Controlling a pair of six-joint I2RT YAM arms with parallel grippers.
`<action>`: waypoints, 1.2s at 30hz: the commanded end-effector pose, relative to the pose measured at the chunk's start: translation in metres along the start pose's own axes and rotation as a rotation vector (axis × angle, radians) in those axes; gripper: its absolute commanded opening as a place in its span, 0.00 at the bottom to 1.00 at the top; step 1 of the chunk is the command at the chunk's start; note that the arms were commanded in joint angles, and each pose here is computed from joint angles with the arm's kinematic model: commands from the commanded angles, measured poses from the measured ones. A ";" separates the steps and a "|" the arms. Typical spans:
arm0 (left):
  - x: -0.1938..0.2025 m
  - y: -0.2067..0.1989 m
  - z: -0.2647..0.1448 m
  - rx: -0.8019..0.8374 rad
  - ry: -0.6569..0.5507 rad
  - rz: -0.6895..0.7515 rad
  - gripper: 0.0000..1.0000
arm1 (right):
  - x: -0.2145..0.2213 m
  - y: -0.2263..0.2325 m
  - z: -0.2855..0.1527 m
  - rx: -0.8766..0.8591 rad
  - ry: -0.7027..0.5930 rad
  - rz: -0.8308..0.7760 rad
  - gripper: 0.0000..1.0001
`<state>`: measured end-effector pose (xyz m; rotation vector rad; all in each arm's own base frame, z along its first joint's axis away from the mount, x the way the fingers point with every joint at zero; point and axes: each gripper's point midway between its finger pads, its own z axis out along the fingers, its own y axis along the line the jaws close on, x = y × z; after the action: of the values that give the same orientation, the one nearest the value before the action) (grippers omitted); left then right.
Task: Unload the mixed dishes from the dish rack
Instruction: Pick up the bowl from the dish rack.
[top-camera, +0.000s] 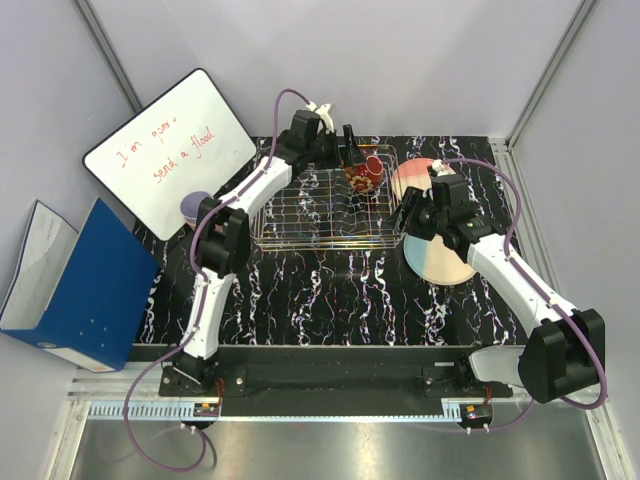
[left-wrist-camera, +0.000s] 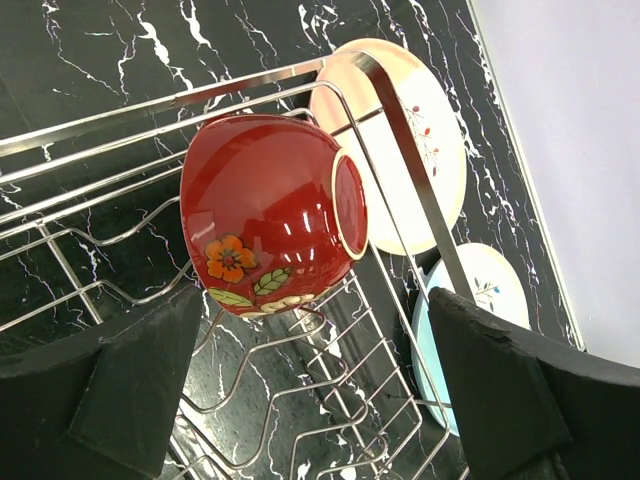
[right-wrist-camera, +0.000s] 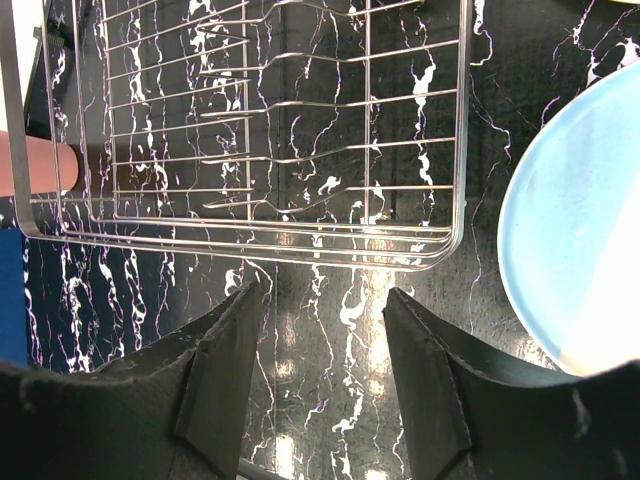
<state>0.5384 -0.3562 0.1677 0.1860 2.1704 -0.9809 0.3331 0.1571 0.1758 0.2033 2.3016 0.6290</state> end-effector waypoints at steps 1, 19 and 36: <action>-0.015 -0.008 0.004 0.017 -0.042 0.037 0.99 | -0.002 0.009 0.002 -0.039 -0.010 -0.009 0.61; 0.005 0.003 0.028 0.049 0.007 -0.016 0.99 | 0.006 0.006 0.011 -0.043 0.014 -0.007 0.60; 0.016 0.022 0.029 -0.120 0.019 0.008 0.99 | 0.018 0.004 0.021 -0.057 0.053 0.007 0.60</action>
<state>0.5477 -0.3723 0.1307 0.1653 2.2238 -0.9864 0.3311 0.1662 0.1446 0.2018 2.3722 0.6732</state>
